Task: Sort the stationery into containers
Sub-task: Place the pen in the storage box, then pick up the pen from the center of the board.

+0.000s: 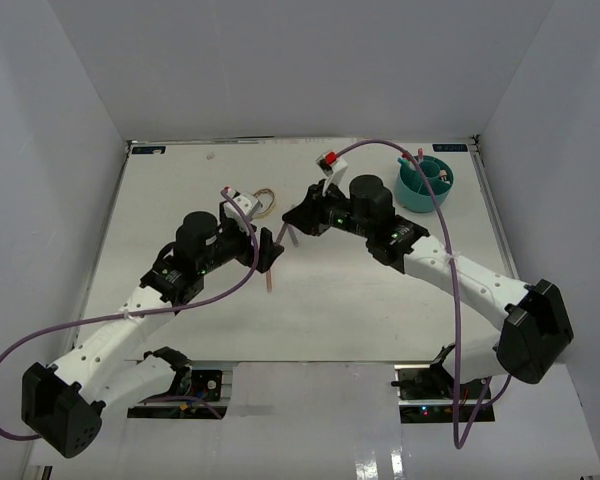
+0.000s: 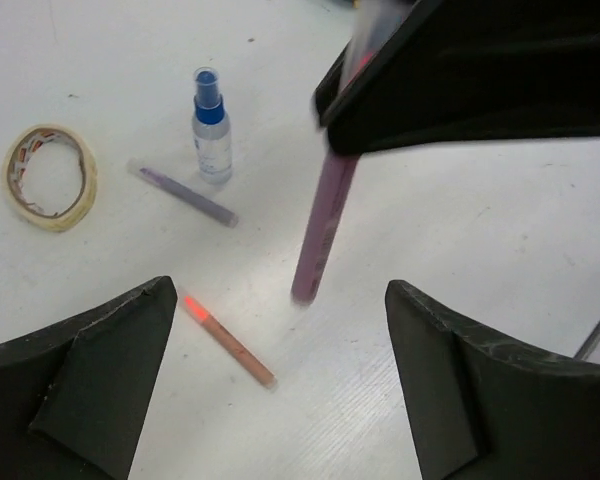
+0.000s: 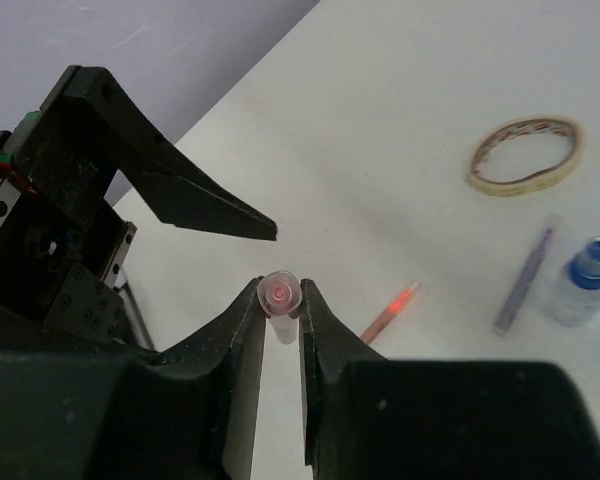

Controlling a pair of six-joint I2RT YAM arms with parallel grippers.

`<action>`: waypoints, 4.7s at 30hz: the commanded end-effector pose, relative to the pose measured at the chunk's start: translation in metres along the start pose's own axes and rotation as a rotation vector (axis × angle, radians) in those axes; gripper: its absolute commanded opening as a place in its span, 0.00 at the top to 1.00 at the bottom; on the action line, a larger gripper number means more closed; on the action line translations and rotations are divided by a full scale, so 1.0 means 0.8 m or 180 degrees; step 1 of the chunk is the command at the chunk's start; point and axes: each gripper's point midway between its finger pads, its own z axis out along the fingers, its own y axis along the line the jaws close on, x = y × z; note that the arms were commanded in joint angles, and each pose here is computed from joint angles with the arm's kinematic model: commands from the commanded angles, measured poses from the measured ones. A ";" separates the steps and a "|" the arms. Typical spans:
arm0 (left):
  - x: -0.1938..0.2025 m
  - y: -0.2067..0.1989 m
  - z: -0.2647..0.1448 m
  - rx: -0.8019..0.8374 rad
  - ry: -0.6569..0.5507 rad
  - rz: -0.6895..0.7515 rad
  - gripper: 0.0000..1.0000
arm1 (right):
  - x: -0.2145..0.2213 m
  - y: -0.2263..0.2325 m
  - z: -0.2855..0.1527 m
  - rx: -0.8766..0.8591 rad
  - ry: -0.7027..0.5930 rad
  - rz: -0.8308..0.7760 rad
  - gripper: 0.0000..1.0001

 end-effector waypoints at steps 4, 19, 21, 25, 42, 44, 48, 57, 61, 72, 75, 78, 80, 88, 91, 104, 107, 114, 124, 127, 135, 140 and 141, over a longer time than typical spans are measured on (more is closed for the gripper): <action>0.013 0.054 0.002 -0.0818 0.0167 -0.0257 0.02 | -0.086 -0.107 -0.084 0.1445 -0.0645 -0.0608 0.92; 0.067 0.149 -0.013 -0.1762 0.0661 -0.1040 0.02 | -0.150 -0.351 -0.234 0.3689 -0.0877 -0.0841 0.92; 0.067 0.149 -0.013 -0.1762 0.0661 -0.1040 0.02 | -0.149 -0.374 -0.230 0.3782 -0.0795 -0.0832 0.92; 0.067 0.150 -0.014 -0.1771 0.0660 -0.1044 0.02 | -0.143 -0.406 -0.220 0.3890 -0.0622 -0.0977 0.92; 0.070 0.149 -0.013 -0.1728 0.0681 -0.1065 0.02 | -0.124 -0.466 -0.204 0.4043 -0.0370 -0.1064 0.92; 0.070 0.149 -0.012 -0.1727 0.0687 -0.1061 0.02 | -0.120 -0.470 -0.201 0.4026 -0.0337 -0.1058 0.92; 0.071 0.150 -0.012 -0.1722 0.0693 -0.1061 0.02 | -0.103 -0.483 -0.197 0.4041 -0.0231 -0.1021 0.92; 0.072 0.149 -0.012 -0.1718 0.0697 -0.1070 0.02 | -0.085 -0.482 -0.200 0.3833 -0.0529 -0.0767 0.92; 0.071 0.149 -0.012 -0.1717 0.0693 -0.1064 0.02 | -0.084 -0.483 -0.203 0.3764 -0.0694 -0.0670 0.92; 0.071 0.150 -0.014 -0.1724 0.0684 -0.1059 0.02 | -0.073 -0.489 -0.203 0.3485 -0.1033 -0.0430 0.92; 0.072 0.150 -0.014 -0.1725 0.0694 -0.1056 0.02 | -0.073 -0.489 -0.205 0.3453 -0.1111 -0.0385 0.91; 0.071 0.150 -0.014 -0.1724 0.0690 -0.1055 0.02 | -0.072 -0.490 -0.207 0.3418 -0.1180 -0.0353 0.89; 0.070 0.150 -0.014 -0.1723 0.0680 -0.1054 0.02 | -0.071 -0.491 -0.207 0.3367 -0.1215 -0.0328 0.87; 0.071 0.150 -0.014 -0.1723 0.0684 -0.1057 0.02 | -0.064 -0.494 -0.207 0.3355 -0.1195 -0.0307 0.65; 0.071 0.150 -0.014 -0.1723 0.0684 -0.1057 0.02 | -0.065 -0.491 -0.212 0.3361 -0.1198 -0.0334 0.59; 0.076 0.149 -0.014 -0.1714 0.0725 -0.1084 0.02 | -0.084 -0.436 -0.266 0.3595 -0.1335 -0.0472 0.32; 0.084 0.150 -0.014 -0.1742 0.0791 -0.1113 0.02 | -0.088 -0.418 -0.281 0.3657 -0.1286 -0.0396 0.21; 0.140 0.117 0.009 -0.1485 0.1365 -0.1763 0.02 | -0.061 -0.354 -0.291 0.3344 -0.0962 -0.0098 0.12; 0.174 0.084 0.045 -0.1832 0.1662 -0.1853 0.02 | 0.004 -0.272 -0.293 0.2670 -0.0912 0.0097 0.02; 0.190 0.072 0.054 -0.1970 0.1783 -0.1851 0.02 | 0.005 -0.260 -0.298 0.2621 -0.0993 0.0092 0.04; 0.224 0.067 0.056 -0.2411 0.2034 -0.1672 0.02 | 0.017 -0.255 -0.300 0.2738 -0.1039 0.0076 0.10; 0.233 0.065 0.059 -0.2524 0.2126 -0.1580 0.02 | 0.017 -0.250 -0.301 0.2780 -0.1064 0.0033 0.10; 0.234 0.066 0.059 -0.2555 0.2123 -0.1571 0.03 | 0.017 -0.249 -0.301 0.2781 -0.1063 0.0019 0.10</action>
